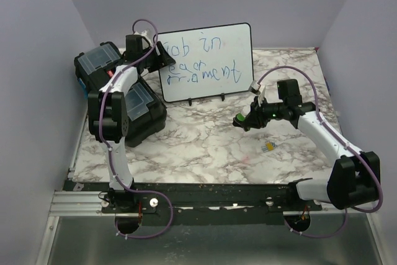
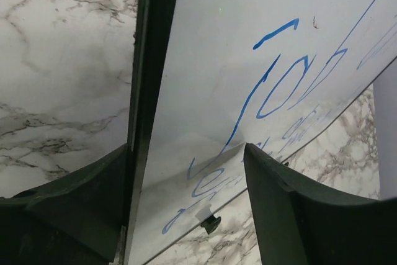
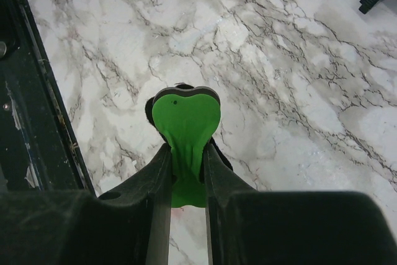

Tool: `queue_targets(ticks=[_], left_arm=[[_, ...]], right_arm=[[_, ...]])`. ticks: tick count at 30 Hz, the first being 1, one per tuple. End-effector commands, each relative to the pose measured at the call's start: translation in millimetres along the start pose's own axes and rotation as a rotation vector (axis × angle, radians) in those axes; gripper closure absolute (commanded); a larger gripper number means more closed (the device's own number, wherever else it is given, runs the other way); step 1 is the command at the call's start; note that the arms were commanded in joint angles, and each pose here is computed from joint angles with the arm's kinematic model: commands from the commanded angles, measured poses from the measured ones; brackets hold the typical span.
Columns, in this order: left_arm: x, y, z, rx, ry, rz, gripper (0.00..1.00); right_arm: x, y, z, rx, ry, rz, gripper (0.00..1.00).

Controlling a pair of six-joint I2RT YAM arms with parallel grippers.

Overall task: Erase the whiteboard
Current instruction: Pick up the whiteboard from the whiteboard stand.

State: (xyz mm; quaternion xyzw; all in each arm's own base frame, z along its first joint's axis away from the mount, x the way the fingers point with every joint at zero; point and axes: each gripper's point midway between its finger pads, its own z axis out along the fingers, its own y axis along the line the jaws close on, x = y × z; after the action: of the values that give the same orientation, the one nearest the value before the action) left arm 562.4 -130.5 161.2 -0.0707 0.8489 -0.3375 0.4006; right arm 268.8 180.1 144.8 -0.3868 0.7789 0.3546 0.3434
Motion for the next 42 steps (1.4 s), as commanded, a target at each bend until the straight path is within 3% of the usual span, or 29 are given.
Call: queue_targets(ticks=[1, 15, 31, 36, 42], left_arm=[[-2, -50, -21, 0.131, -0.018, 0.087, 0.34], [83, -91, -23, 0.242, 0.115, 0.154, 0.4], [140, -121, -50, 0.268, 0.02, 0.222, 0.42], [160, -121, -52, 0.248, -0.017, 0.159, 0.38], [162, -115, -47, 0.197, -0.154, 0.036, 0.36]], right_arm=[[-4, 9, -6, -0.022, -0.016, 0.008, 0.99], [-6, 8, -9, -0.016, -0.026, 0.004, 0.99], [-12, 11, -16, -0.012, -0.052, -0.006, 0.99], [-12, 12, -17, -0.013, -0.056, -0.005, 0.99], [-13, 12, -19, -0.012, -0.061, -0.007, 0.99]])
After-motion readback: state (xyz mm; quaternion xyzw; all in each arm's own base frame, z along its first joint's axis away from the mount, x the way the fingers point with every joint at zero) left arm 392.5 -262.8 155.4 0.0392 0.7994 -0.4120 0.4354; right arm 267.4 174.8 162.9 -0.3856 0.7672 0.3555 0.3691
